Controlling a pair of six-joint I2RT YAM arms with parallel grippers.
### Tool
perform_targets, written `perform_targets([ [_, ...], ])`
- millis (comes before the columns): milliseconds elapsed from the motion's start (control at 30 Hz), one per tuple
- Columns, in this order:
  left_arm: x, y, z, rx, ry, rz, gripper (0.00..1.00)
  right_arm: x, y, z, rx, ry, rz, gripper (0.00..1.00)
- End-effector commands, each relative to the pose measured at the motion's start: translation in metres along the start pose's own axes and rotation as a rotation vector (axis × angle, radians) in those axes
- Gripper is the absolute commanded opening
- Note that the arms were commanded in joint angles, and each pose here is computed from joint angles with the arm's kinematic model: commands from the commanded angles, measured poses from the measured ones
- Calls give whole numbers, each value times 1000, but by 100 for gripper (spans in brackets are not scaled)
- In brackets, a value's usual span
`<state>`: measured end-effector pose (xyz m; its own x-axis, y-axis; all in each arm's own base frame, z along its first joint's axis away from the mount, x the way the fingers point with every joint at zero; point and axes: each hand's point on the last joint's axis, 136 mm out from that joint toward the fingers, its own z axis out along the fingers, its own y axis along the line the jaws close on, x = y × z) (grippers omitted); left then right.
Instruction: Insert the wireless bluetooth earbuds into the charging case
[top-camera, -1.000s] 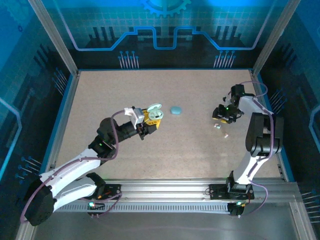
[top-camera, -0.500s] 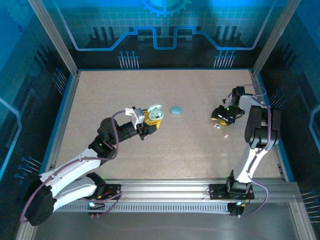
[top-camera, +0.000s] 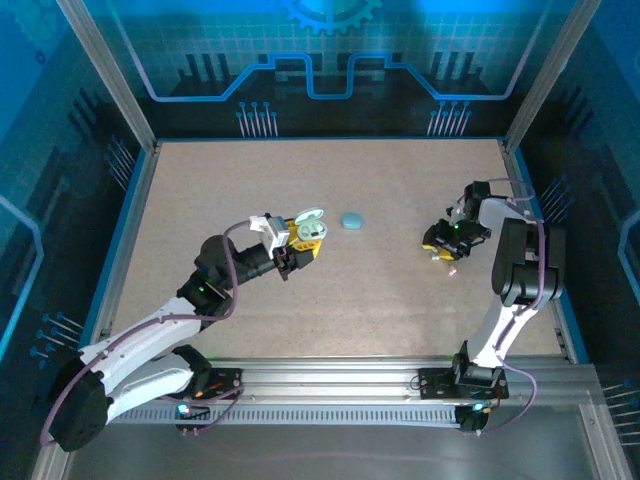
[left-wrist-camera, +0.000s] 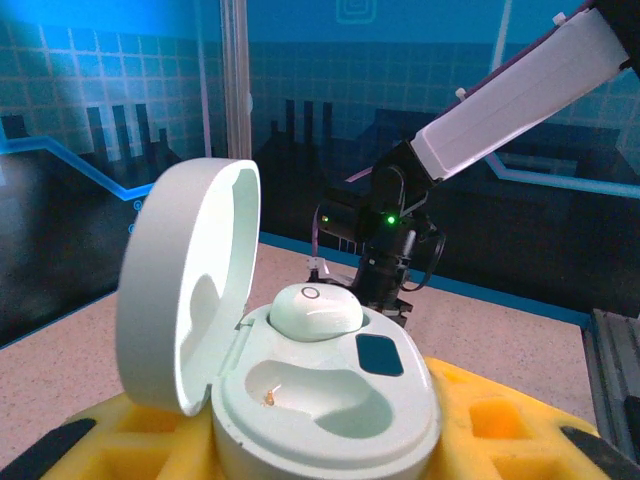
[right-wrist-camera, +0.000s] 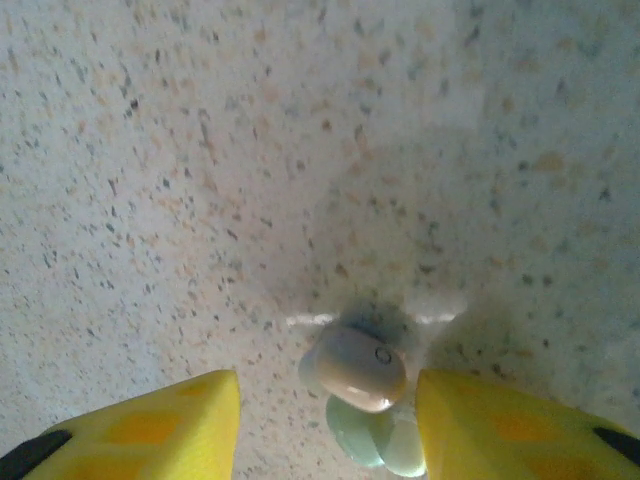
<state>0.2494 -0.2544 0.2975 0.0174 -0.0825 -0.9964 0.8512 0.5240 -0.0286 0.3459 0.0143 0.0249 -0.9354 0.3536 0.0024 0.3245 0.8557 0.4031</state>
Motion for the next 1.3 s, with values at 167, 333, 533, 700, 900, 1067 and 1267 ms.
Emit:
perform_targets([
  [167, -4, -2, -2, -3, -16, 15, 34, 19, 8, -3, 5, 20, -5, 50],
  [333, -5, -2, -3, -6, -17, 16, 34, 21, 10, -1, 75, 36, -62, 48],
  [533, -5, -1, -5, -12, -16, 16, 34, 16, -5, -6, 196, 14, -55, 48],
  [700, -4, -1, -4, -11, -14, 14, 34, 11, 0, -4, 185, 9, -62, 48],
  [900, -5, -2, -5, -11, -15, 14, 34, 8, 3, 2, 187, 18, -64, 41],
  [1067, -4, -1, -5, -17, -12, 15, 34, 9, 4, 5, 188, 26, -63, 38],
  [1267, -4, 0, -5, -17, -12, 13, 34, 9, 6, 7, 196, 30, -78, 32],
])
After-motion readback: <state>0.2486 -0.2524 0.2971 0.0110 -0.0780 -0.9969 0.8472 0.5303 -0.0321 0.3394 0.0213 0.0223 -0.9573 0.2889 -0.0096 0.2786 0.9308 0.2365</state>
